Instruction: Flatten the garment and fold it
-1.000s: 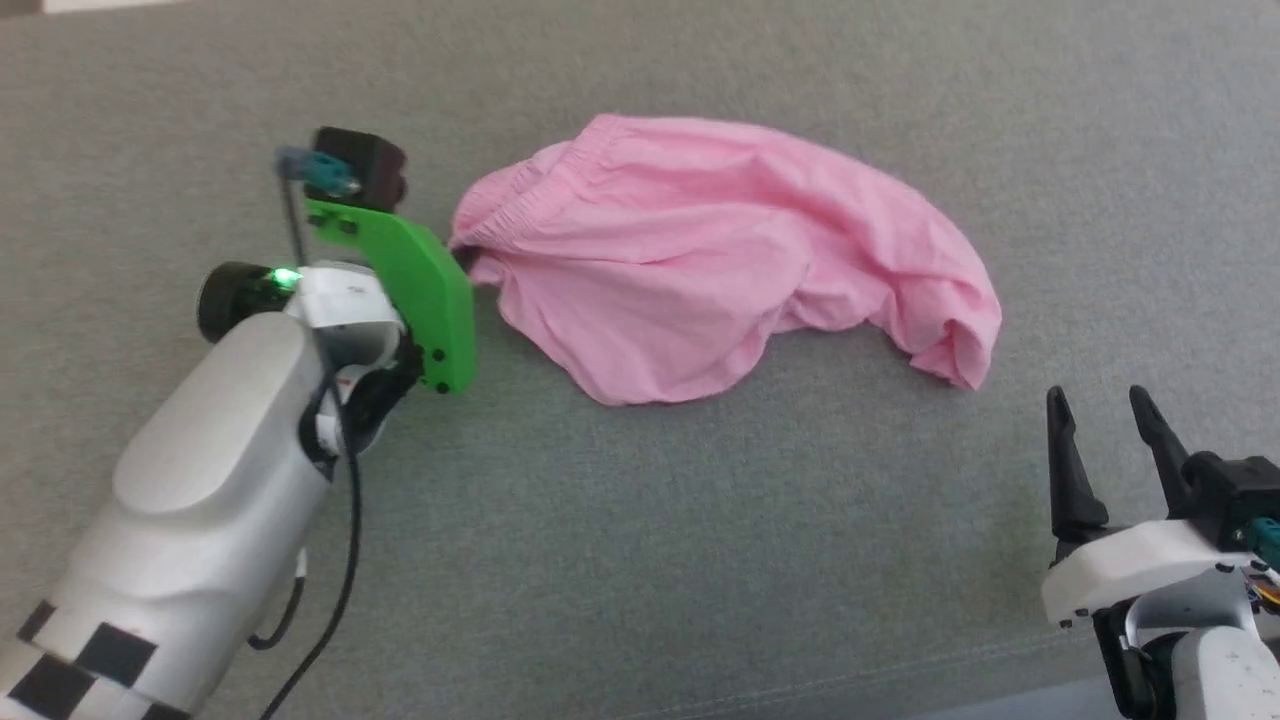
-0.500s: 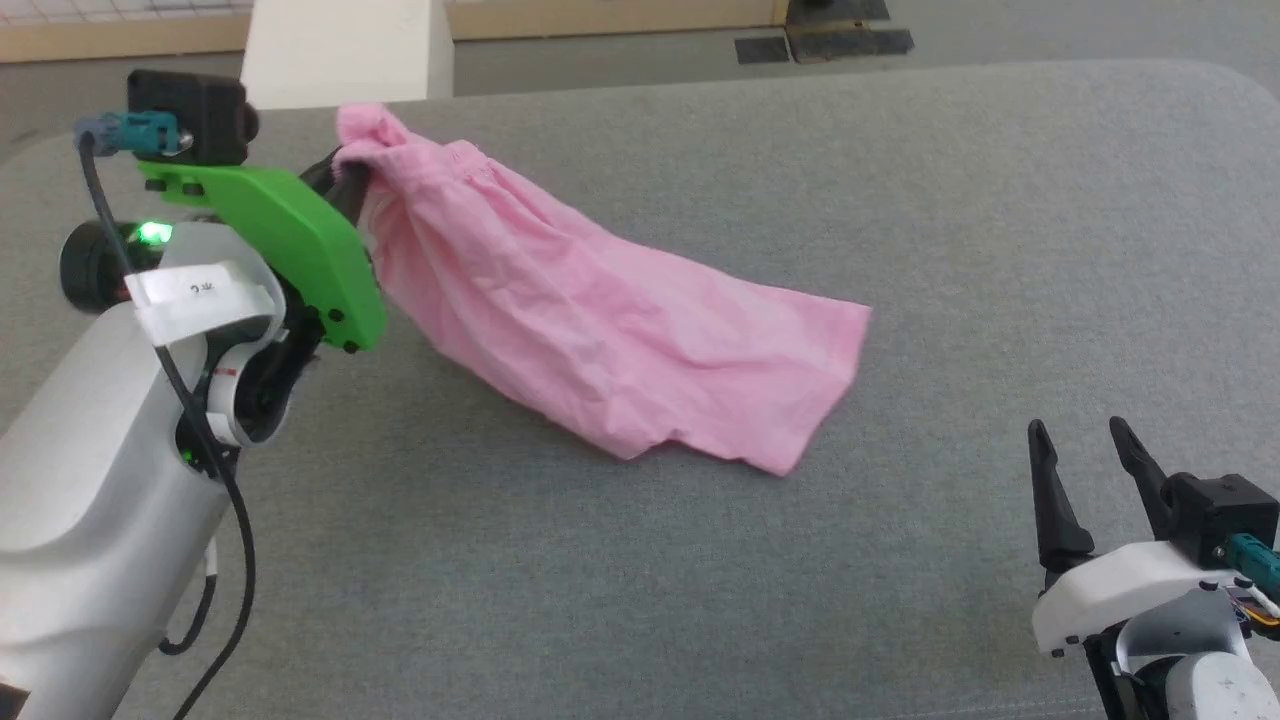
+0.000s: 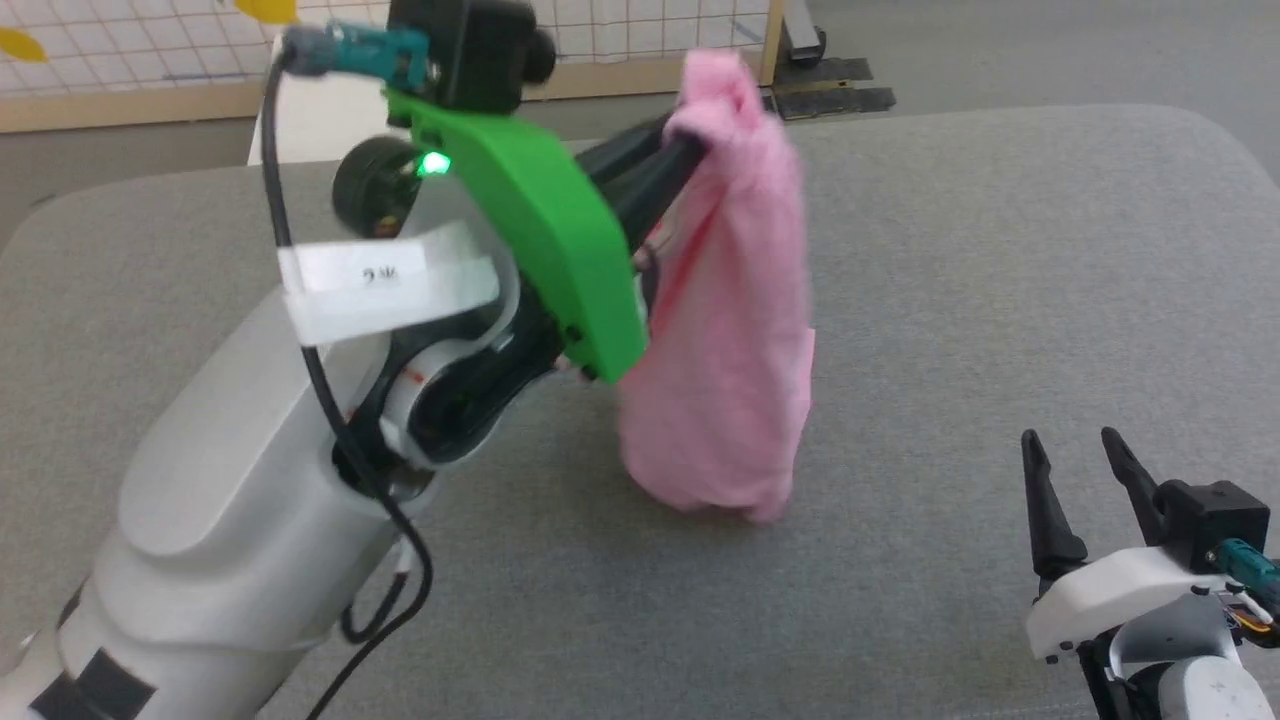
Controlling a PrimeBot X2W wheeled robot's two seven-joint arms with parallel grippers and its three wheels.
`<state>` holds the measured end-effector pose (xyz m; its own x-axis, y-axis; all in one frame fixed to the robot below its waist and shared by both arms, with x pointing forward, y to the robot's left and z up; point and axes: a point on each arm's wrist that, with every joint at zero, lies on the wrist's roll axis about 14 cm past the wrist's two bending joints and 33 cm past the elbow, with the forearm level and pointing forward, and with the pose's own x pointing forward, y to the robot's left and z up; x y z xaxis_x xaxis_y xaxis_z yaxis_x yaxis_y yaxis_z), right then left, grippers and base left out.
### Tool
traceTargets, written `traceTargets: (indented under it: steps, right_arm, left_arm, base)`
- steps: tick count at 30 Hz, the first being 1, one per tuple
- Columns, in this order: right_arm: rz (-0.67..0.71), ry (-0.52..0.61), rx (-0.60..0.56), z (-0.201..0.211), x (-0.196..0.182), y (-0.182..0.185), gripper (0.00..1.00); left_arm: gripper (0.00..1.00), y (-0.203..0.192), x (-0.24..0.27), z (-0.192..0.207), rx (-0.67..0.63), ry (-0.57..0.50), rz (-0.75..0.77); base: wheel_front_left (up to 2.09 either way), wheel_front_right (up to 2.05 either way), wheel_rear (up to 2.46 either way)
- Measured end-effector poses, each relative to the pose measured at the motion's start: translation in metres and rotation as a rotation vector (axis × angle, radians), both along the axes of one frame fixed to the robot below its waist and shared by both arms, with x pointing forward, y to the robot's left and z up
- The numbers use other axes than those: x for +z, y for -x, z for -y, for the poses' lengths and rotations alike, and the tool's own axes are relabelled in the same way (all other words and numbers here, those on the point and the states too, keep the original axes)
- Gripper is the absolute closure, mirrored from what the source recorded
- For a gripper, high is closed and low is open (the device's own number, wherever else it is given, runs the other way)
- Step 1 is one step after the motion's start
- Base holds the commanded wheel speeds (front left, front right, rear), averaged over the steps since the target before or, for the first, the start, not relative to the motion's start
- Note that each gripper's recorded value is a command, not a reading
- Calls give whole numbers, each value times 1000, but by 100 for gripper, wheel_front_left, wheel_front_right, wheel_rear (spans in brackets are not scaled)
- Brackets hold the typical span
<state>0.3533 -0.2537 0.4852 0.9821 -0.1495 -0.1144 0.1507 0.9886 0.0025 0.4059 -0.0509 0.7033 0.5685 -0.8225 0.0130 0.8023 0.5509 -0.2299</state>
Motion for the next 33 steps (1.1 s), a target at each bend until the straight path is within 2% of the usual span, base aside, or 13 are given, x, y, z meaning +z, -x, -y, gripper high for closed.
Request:
traceTargets:
  steps: [3, 7, 12, 16, 19, 23, 24, 25, 26, 29, 33]
  right_arm:
    - [3, -9, -15, 4, 0, 4, 0]
    - [1, -25, -27, 7, -5, 6, 0]
    - [-18, -34, -24, 5, -13, 2, 0]
    - [-35, -34, -9, 1, -19, -5, 0]
    - [-43, -35, 9, -5, -22, -11, 0]
    - [-62, -38, 42, -15, -27, -19, 0]
    - [-66, -39, 48, -17, -28, -20, 0]
    - [-67, -39, 54, -19, -28, -22, 0]
    - [-69, -39, 61, -21, -28, -23, 0]
    - [-68, -35, 78, -26, -25, -26, 0]
    - [-58, -28, 96, -32, -19, -29, 0]
  left_arm:
    - [100, -1, 28, 7, 9, 115, -12]
    - [100, -30, 16, -8, 119, 125, -75]
    - [100, -75, -109, -74, 361, -76, -339]
    - [100, -72, -206, -133, 509, -242, -531]
    - [100, -65, -247, -162, 590, -296, -608]
    - [100, -61, -273, -189, 671, -327, -638]
    - [67, -60, -275, -193, 687, -326, -641]
    - [3, -60, -278, -199, 708, -326, -640]
    - [0, -60, -279, -204, 727, -320, -636]
    - [0, -61, -274, -215, 769, -306, -586]
    - [0, -66, -247, -222, 803, -248, -431]
  base:
    - [0, 0, 0]
    - [0, 0, 0]
    - [0, 0, 0]
    - [0, 0, 0]
    - [0, 0, 0]
    - [0, 0, 0]
    - [0, 0, 0]
    - [0, 0, 0]
    - [0, 0, 0]
    - [0, 0, 0]
    - [0, 0, 0]
